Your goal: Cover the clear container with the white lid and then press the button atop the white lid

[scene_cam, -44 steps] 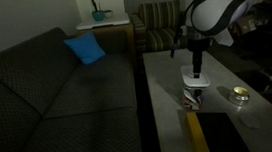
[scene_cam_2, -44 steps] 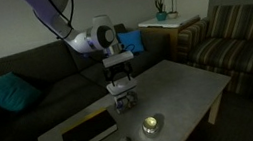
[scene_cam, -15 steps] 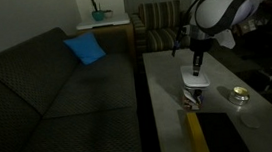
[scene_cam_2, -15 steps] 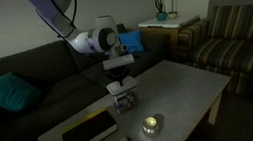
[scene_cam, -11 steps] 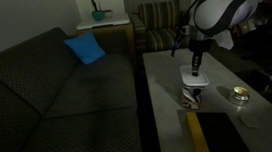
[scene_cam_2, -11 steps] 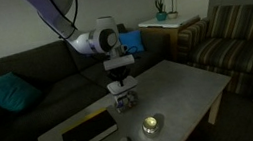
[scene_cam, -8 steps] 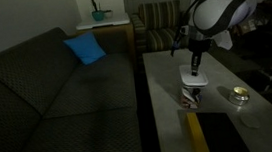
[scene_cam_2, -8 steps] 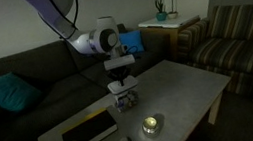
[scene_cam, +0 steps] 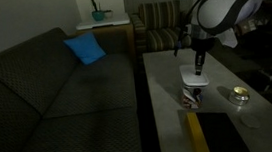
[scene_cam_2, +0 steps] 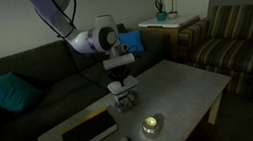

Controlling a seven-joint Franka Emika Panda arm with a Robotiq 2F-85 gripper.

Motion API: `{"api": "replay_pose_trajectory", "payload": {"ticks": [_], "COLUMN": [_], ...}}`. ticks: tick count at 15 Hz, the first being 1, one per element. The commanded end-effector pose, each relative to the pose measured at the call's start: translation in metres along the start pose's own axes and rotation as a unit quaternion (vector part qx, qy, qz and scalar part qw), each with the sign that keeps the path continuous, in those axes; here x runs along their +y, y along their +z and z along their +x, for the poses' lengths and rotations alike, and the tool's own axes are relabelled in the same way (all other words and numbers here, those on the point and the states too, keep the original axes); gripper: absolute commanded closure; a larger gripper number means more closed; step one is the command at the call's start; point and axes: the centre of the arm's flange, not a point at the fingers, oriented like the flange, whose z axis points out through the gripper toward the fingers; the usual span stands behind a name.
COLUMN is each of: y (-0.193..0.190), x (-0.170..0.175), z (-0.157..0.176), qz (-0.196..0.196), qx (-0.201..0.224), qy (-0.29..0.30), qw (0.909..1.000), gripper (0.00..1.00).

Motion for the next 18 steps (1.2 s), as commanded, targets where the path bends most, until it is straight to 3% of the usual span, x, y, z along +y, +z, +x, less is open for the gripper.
{"api": "replay_pose_trajectory", "payload": {"ticks": [1, 4, 6, 16, 18], "y": [-0.024, -0.032, -0.036, -0.049, -0.051], "x": [-0.017, -0.019, -0.022, -0.038, -0.040], "z": [-0.038, -0.048, -0.050, -0.064, -0.066], "qz": [-0.015, -0.024, -0.028, -0.028, -0.025], "qx": [-0.011, -0.003, 0.002, 0.013, 0.010], "qy": [-0.015, -0.026, -0.031, -0.048, -0.046], "qw": [0.9997, 0.9994, 0.9991, 0.9984, 0.9986], "gripper": [1.00, 0.99, 0.73, 0.05, 0.00]}}
